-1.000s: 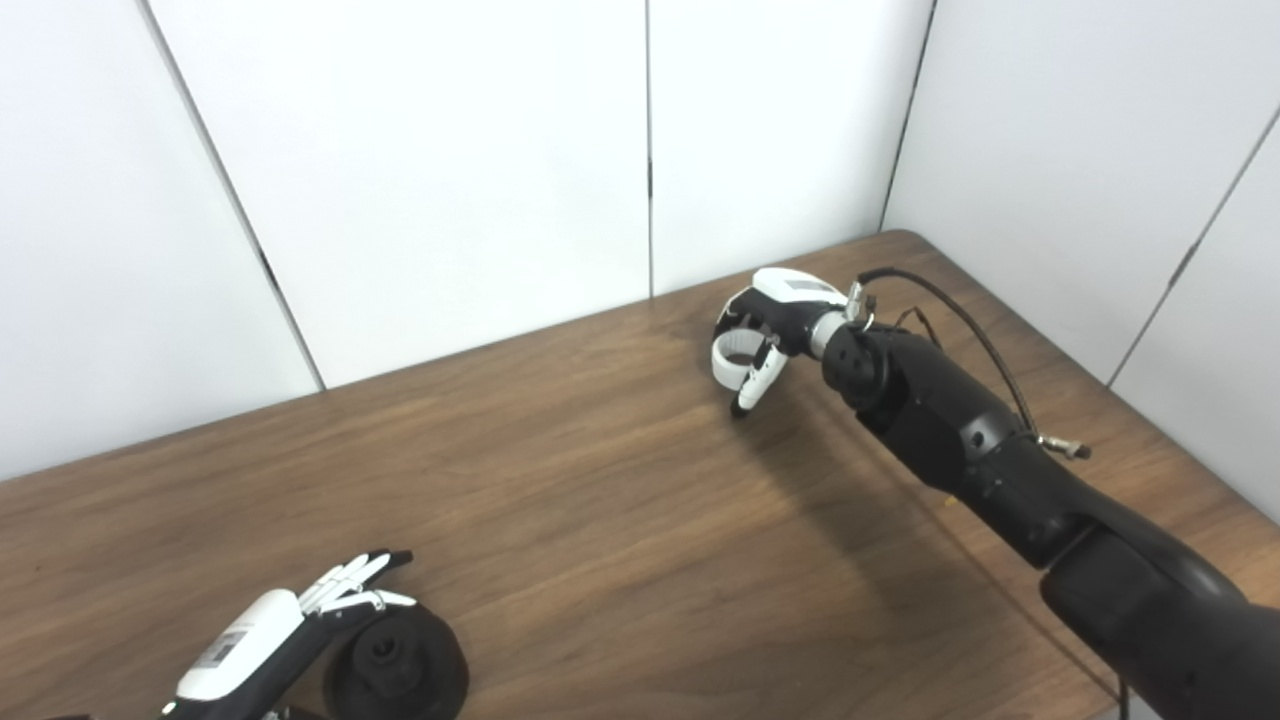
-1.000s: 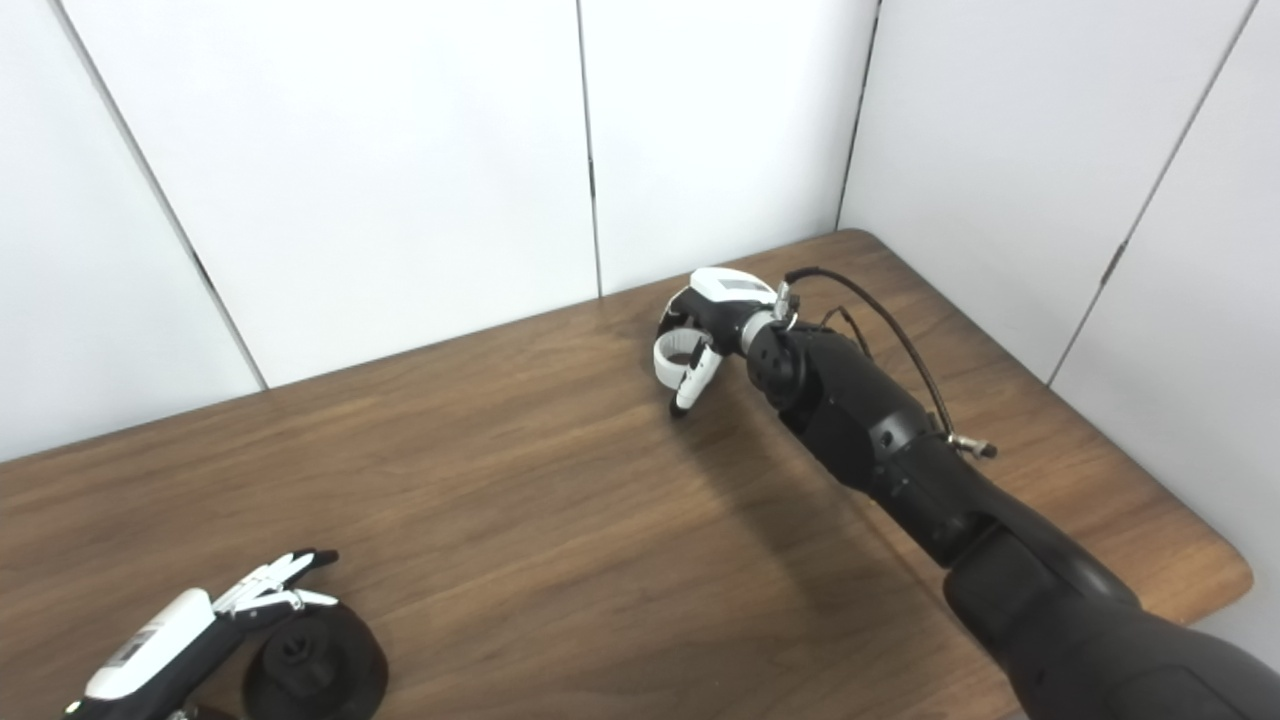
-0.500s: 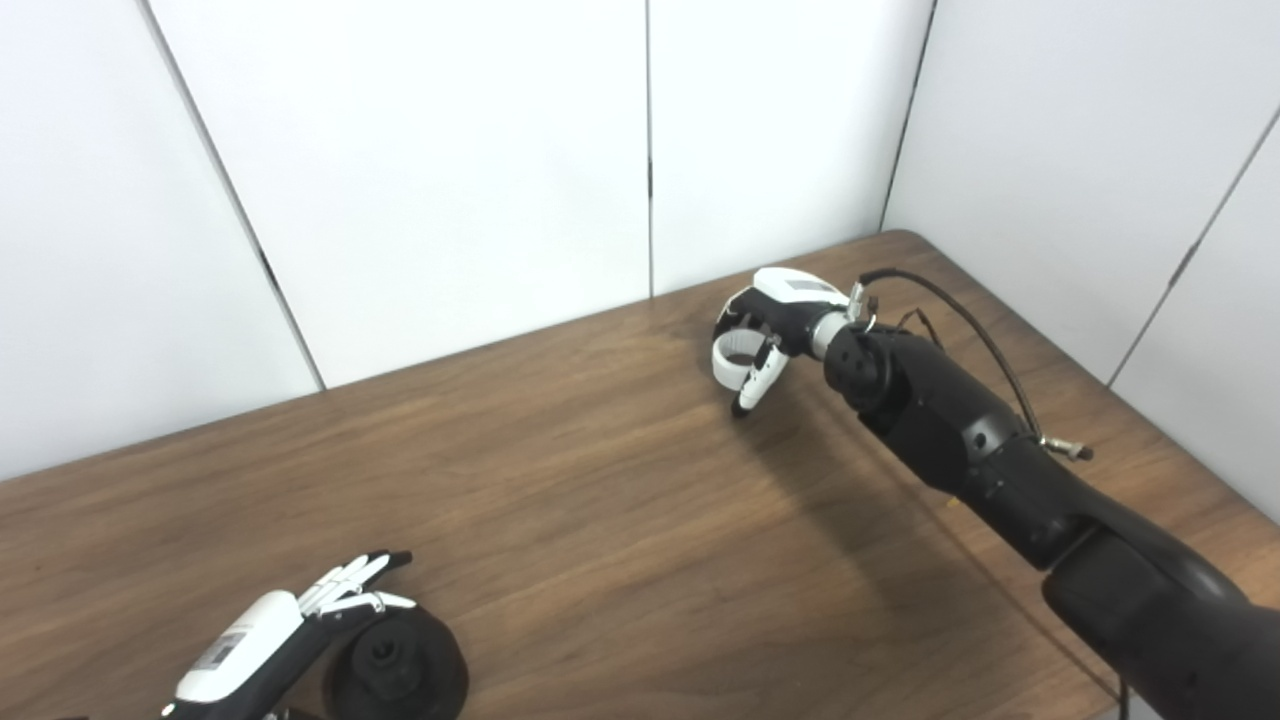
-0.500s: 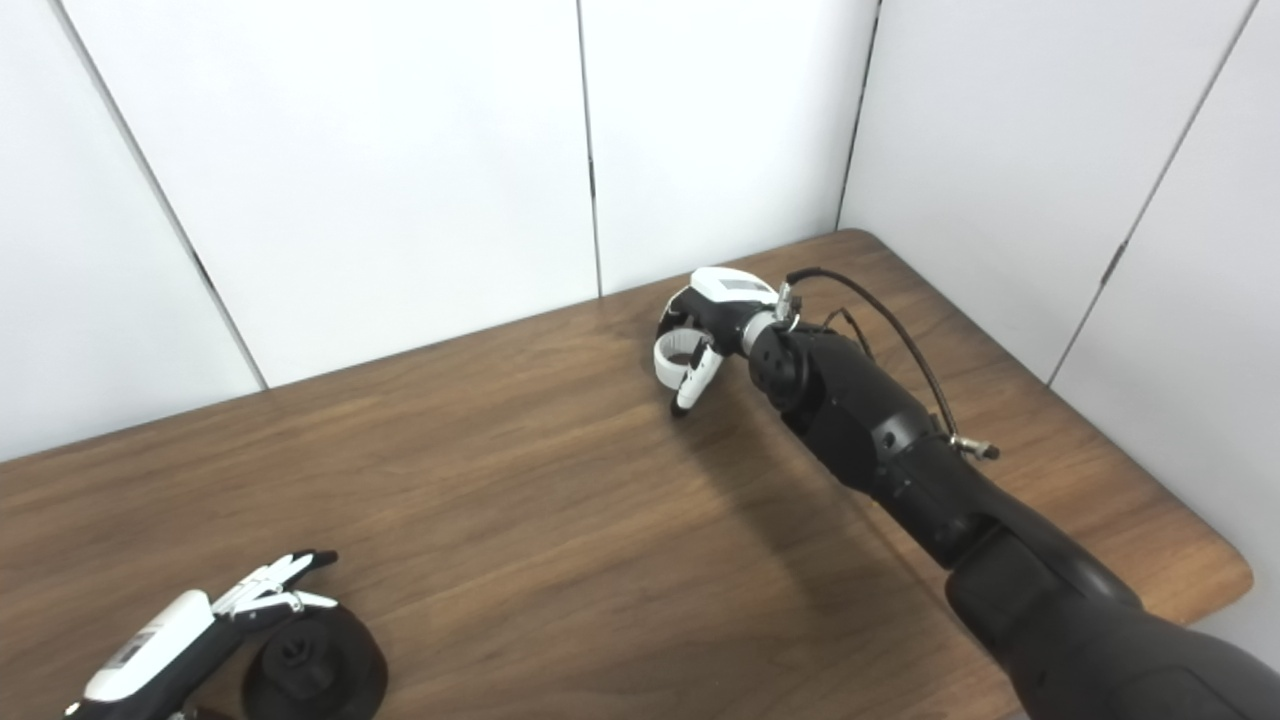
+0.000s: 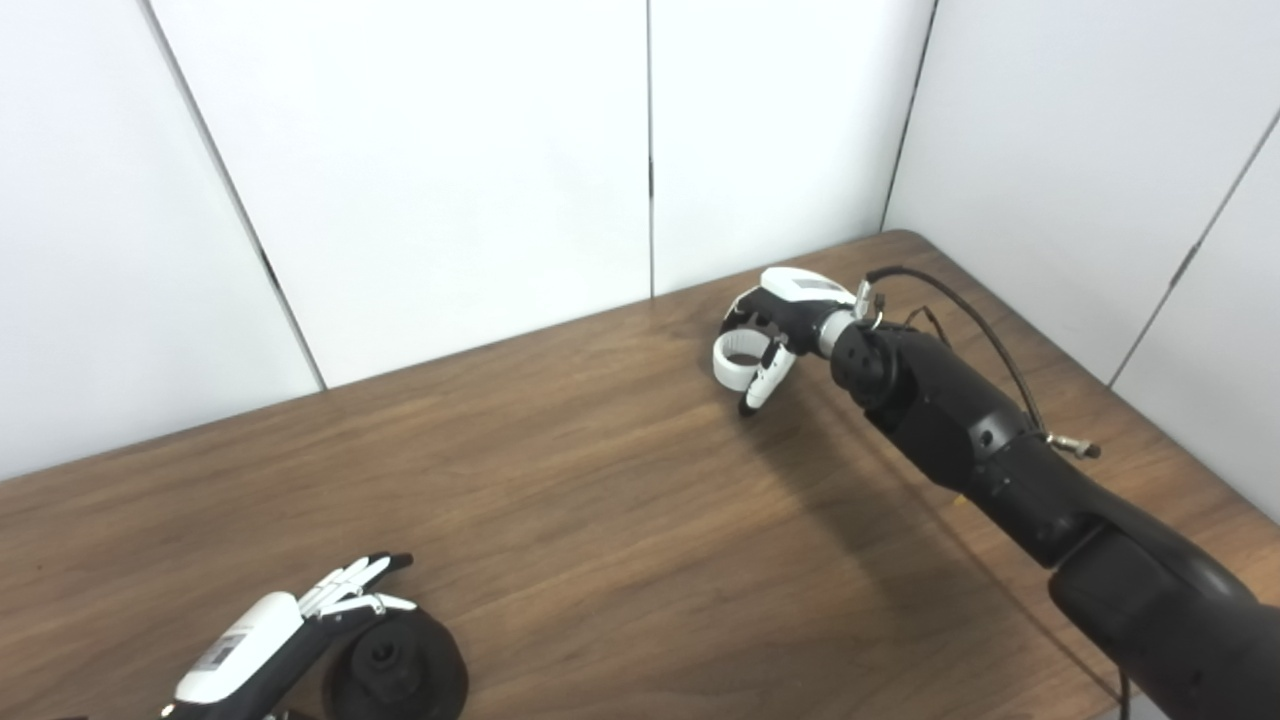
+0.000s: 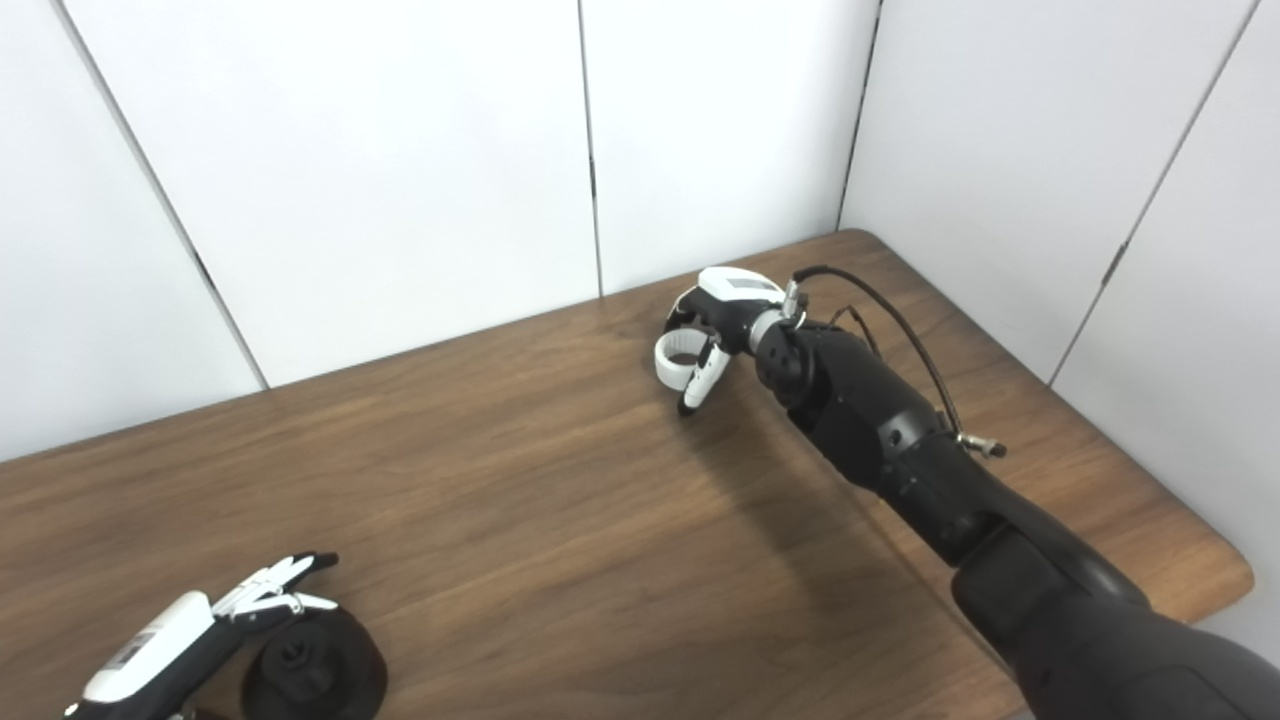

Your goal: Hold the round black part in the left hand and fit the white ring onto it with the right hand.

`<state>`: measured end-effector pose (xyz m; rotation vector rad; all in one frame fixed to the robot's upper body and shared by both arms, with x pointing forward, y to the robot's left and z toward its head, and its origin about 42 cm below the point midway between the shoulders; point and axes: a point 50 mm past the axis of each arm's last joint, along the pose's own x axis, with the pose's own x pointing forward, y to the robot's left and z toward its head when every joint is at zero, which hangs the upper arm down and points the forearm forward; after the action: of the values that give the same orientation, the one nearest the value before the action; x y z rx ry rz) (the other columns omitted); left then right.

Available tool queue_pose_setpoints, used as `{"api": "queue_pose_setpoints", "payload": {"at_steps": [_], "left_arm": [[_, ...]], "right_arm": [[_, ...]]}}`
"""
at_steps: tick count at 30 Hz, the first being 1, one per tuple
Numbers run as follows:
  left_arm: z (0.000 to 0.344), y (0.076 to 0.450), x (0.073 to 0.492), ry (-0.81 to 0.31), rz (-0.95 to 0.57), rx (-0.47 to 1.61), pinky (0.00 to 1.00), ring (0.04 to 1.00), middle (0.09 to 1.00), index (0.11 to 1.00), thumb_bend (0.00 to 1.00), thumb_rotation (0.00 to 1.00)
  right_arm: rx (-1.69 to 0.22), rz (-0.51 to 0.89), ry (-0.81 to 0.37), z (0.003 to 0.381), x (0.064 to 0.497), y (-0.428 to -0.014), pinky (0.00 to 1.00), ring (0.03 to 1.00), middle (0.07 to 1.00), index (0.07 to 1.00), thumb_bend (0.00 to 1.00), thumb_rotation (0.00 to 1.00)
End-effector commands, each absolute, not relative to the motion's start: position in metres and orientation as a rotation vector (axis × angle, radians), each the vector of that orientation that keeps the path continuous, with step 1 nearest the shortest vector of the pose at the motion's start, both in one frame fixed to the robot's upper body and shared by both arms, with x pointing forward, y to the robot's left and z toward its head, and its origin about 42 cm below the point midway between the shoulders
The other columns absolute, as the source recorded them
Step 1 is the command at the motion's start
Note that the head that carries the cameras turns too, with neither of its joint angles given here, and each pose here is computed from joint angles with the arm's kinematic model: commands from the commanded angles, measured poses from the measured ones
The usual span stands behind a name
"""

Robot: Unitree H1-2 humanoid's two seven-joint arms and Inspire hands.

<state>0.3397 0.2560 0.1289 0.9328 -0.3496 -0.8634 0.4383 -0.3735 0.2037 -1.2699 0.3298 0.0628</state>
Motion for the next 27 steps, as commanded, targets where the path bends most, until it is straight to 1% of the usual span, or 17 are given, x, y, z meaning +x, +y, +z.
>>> {"api": "queue_pose_setpoints", "payload": {"at_steps": [1, 10, 12, 14, 15, 16, 17, 20, 25, 27], "left_arm": [[0.1278, 0.2628, 0.3387, -0.317, -0.889, 0.981, 1.00, 1.000, 0.979, 0.485, 0.52, 0.07], [0.1284, 0.2633, 0.3387, -0.314, -0.887, 0.977, 1.00, 1.000, 0.977, 0.485, 0.52, 0.07], [0.1290, 0.2633, 0.3389, -0.314, -0.886, 0.978, 1.00, 1.000, 0.978, 0.485, 0.52, 0.07], [0.1291, 0.2633, 0.3389, -0.316, -0.885, 0.979, 1.00, 1.000, 0.977, 0.485, 0.52, 0.07], [0.1291, 0.2633, 0.3390, -0.316, -0.885, 0.981, 1.00, 1.000, 0.978, 0.485, 0.52, 0.07], [0.1287, 0.2635, 0.3391, -0.315, -0.885, 0.982, 1.00, 1.000, 0.979, 0.485, 0.52, 0.07], [0.1285, 0.2636, 0.3392, -0.314, -0.884, 0.983, 1.00, 1.000, 0.977, 0.485, 0.52, 0.07], [0.1282, 0.2636, 0.3390, -0.314, -0.884, 0.983, 1.00, 1.000, 0.975, 0.485, 0.52, 0.07], [0.1287, 0.2638, 0.3383, -0.313, -0.885, 0.981, 1.00, 1.000, 0.978, 0.485, 0.52, 0.07], [0.1285, 0.2639, 0.3385, -0.313, -0.885, 0.978, 1.00, 1.000, 0.978, 0.485, 0.52, 0.07]], "right_arm": [[-1.317, -0.004, 0.315, 0.2256, 0.4408, -0.3908, 0.76, 0.834, 0.838, 0.717, 0.82, 0.07], [-1.318, -0.003, 0.313, 0.2257, 0.4404, -0.3907, 0.76, 0.830, 0.830, 0.701, 0.82, 0.07], [-1.322, -0.007, 0.309, 0.2245, 0.4402, -0.3899, 0.75, 0.820, 0.826, 0.674, 0.81, 0.07], [-1.330, -0.011, 0.295, 0.2235, 0.4398, -0.3889, 0.72, 0.800, 0.810, 0.625, 0.80, 0.07], [-1.332, -0.011, 0.285, 0.2228, 0.4397, -0.3885, 0.71, 0.792, 0.802, 0.546, 0.64, 0.11], [-1.335, -0.010, 0.278, 0.2219, 0.4397, -0.3880, 0.71, 0.787, 0.796, 0.519, 0.58, 0.12], [-1.336, -0.009, 0.273, 0.2213, 0.4397, -0.3877, 0.70, 0.782, 0.791, 0.503, 0.55, 0.13], [-1.340, -0.003, 0.258, 0.2191, 0.4394, -0.3869, 0.69, 0.775, 0.780, 0.486, 0.53, 0.13], [-1.349, 0.000, 0.243, 0.2178, 0.4380, -0.3863, 0.68, 0.754, 0.758, 0.482, 0.52, 0.13], [-1.348, 0.000, 0.239, 0.2171, 0.4374, -0.3863, 0.69, 0.758, 0.753, 0.482, 0.52, 0.13]]}}
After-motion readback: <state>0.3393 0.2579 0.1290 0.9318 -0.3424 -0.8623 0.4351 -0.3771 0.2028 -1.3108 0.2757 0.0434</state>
